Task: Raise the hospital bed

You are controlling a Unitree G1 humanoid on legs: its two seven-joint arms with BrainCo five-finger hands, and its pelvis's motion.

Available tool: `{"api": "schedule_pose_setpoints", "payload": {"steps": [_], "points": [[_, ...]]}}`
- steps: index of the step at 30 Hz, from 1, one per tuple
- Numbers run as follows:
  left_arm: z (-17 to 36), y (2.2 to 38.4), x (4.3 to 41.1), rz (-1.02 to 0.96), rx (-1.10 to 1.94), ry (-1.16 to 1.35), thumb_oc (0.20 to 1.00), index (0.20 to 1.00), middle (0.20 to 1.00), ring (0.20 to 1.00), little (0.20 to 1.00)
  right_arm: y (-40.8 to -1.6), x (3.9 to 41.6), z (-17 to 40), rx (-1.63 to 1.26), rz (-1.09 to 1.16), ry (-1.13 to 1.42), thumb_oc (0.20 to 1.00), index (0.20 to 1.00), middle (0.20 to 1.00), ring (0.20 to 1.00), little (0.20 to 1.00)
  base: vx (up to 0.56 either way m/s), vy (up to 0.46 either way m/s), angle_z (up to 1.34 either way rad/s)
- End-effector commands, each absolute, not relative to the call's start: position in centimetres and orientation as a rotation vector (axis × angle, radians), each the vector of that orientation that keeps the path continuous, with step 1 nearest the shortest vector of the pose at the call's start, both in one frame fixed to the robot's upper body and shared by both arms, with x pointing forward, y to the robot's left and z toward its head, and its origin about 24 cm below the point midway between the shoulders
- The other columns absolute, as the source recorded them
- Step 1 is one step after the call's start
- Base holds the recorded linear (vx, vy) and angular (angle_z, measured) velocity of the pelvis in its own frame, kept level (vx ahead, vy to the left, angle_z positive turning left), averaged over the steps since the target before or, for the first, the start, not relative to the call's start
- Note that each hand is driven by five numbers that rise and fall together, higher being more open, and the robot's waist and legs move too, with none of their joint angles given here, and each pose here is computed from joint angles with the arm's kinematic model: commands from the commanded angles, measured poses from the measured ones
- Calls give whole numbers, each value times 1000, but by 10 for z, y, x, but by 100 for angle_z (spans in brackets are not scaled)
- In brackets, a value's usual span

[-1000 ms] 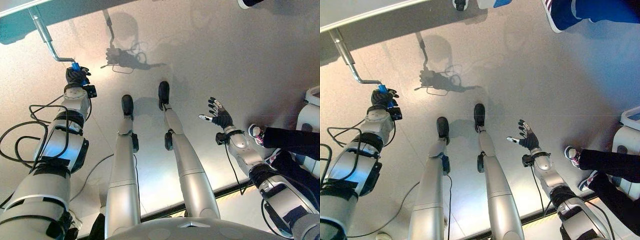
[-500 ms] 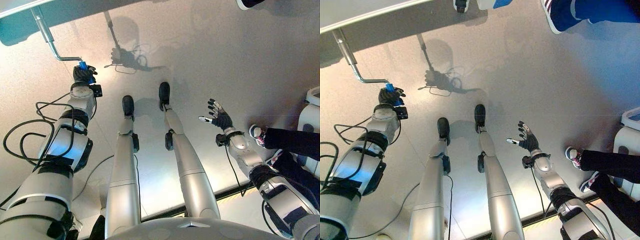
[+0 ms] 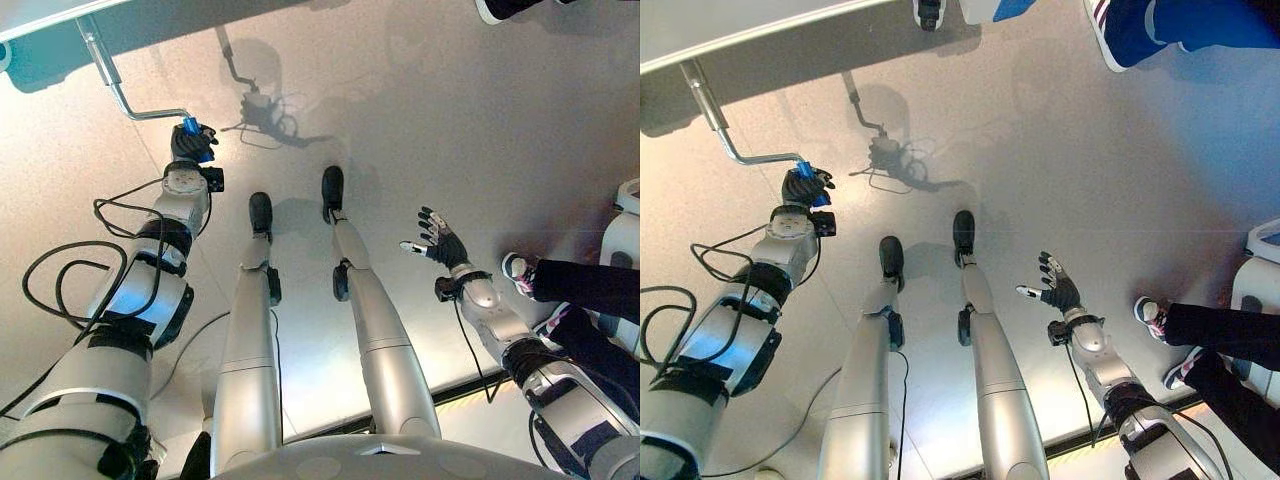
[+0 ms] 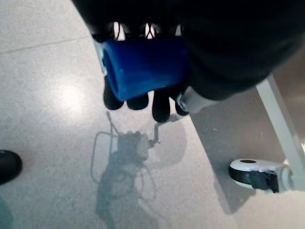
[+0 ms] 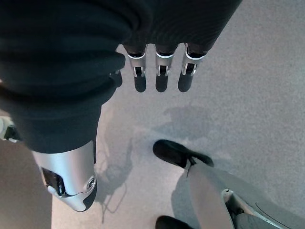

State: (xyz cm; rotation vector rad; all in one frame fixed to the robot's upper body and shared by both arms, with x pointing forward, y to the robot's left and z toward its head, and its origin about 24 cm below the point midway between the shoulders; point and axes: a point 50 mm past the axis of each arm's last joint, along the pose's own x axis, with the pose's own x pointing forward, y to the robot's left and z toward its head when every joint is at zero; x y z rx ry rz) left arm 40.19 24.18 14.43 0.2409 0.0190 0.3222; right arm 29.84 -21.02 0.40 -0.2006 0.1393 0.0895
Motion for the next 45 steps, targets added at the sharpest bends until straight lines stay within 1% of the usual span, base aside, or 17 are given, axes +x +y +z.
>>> {"api": "schedule_pose_setpoints", "payload": {"steps": [1,7,15,17,20,23,27,34,45], "points": [[179,185,409,78,345,-209,200,200,200,200,200,-229,285,3,-217,69,152,1000,1000,1000,1000,1000,0,0,0],[178,180,390,-35,344,-297,200,200,200,200,200,-235,279,-1,-219,52,166,1000,1000,1000,1000,1000,0,0,0],[187,194,367,-75,341,-380,200,200,200,200,200,-239,273,-4,-223,44,177,1000,1000,1000,1000,1000,0,0,0],[189,205,353,-95,342,-402,200,200,200,200,200,-241,269,-6,-227,46,188,1000,1000,1000,1000,1000,0,0,0],[188,208,348,-101,338,-405,200,200,200,200,200,-241,269,-6,-228,48,187,1000,1000,1000,1000,1000,0,0,0],[186,217,330,-149,343,-407,200,200,200,200,200,-243,263,-10,-236,54,204,1000,1000,1000,1000,1000,0,0,0],[186,221,317,-188,348,-410,200,200,200,200,200,-245,261,-11,-245,56,207,1000,1000,1000,1000,1000,0,0,0],[186,227,300,-226,343,-409,200,200,200,200,200,-249,259,-11,-263,56,206,1000,1000,1000,1000,1000,0,0,0],[180,250,275,-194,309,-369,200,200,200,200,200,-253,252,-12,-271,47,205,1000,1000,1000,1000,1000,0,0,0]]}}
